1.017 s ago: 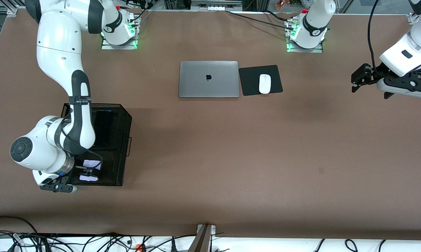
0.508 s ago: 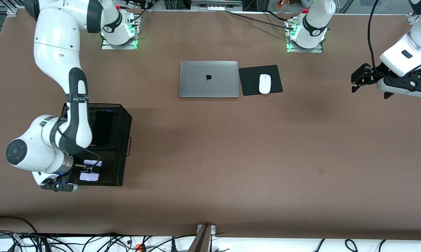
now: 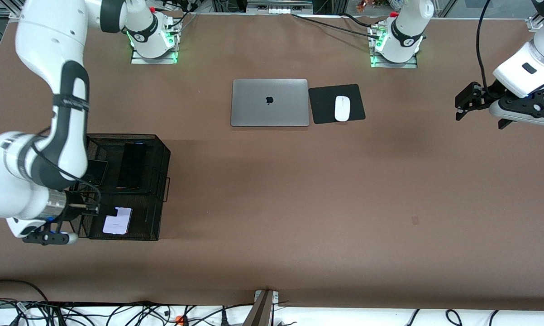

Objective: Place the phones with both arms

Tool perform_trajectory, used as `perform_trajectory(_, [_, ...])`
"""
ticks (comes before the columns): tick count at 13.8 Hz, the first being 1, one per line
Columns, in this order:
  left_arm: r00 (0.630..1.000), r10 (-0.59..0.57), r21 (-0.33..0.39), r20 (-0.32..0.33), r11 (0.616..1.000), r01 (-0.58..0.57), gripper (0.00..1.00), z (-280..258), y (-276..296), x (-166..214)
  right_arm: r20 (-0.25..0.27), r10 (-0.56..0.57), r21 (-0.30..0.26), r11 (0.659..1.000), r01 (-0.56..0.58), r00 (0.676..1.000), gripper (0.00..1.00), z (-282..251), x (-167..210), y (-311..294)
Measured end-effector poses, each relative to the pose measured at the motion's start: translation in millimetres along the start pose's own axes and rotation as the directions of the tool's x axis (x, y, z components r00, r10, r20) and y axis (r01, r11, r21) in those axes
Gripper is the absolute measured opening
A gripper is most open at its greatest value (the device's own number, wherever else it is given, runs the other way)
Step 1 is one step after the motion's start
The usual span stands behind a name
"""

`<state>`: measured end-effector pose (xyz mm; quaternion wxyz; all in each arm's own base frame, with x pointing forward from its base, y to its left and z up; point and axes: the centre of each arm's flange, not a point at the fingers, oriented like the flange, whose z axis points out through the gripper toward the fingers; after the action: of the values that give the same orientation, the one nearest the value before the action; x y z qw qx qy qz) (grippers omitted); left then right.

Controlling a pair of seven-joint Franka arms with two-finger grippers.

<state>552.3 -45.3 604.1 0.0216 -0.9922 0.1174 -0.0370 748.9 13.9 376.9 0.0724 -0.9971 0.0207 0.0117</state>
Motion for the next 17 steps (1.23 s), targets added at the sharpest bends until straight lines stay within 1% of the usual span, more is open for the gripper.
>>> perform_trajectory(3, [1.0, 0.002, -0.006, 0.006, 1.0, -0.002, 1.0, -1.2, -1.0, 6.9, 0.022, -0.013, 0.038, 0.999, 0.012, 1.0, 1.0, -35.8, -12.9, -6.8])
perform_trajectory(6, [1.0, 0.004, -0.009, 0.005, 1.0, -0.004, 1.0, -1.9, -1.1, 12.4, 0.061, -0.026, 0.068, 0.997, 0.022, 0.998, 1.0, -58.5, -26.0, -12.0])
perform_trajectory(9, [1.0, 0.002, -0.018, 0.024, 1.0, -0.001, 1.0, 0.7, -5.1, 19.4, 0.069, -0.047, 0.095, 0.995, 0.041, 0.997, 1.0, -88.9, -39.3, -21.2])
perform_trajectory(10, [1.0, 0.001, -0.019, 0.027, 1.0, 0.0, 1.0, 2.3, -6.2, 20.7, 0.074, -0.052, 0.097, 0.994, 0.044, 0.996, 1.0, -102.2, -45.6, -20.3])
perform_trajectory(11, [1.0, 0.001, -0.02, 0.027, 1.0, 0.0, 1.0, 2.9, -6.5, 21.7, 0.079, -0.053, 0.085, 0.995, 0.046, 0.995, 1.0, -115.6, -52.4, -16.5])
perform_trajectory(13, [1.0, 0.005, -0.021, 0.026, 1.0, -0.004, 1.0, 2.3, -4.5, 23.0, 0.09, -0.063, 0.039, 0.997, 0.059, 0.994, 1.0, -140.5, -68.0, -10.5])
perform_trajectory(15, [1.0, 0.012, -0.022, 0.023, 1.0, -0.012, 1.0, 0.5, -0.3, 23.8, 0.106, -0.038, -0.005, 0.999, 0.039, 0.994, 1.0, -158.6, -87.1, -18.6])
perform_trajectory(17, [1.0, 0.015, -0.022, 0.023, 1.0, -0.014, 1.0, 0.0, 1.2, 24.0, 0.113, -0.015, -0.033, 0.999, 0.019, 0.993, 1.0, -172.2, -106.3, -32.8])
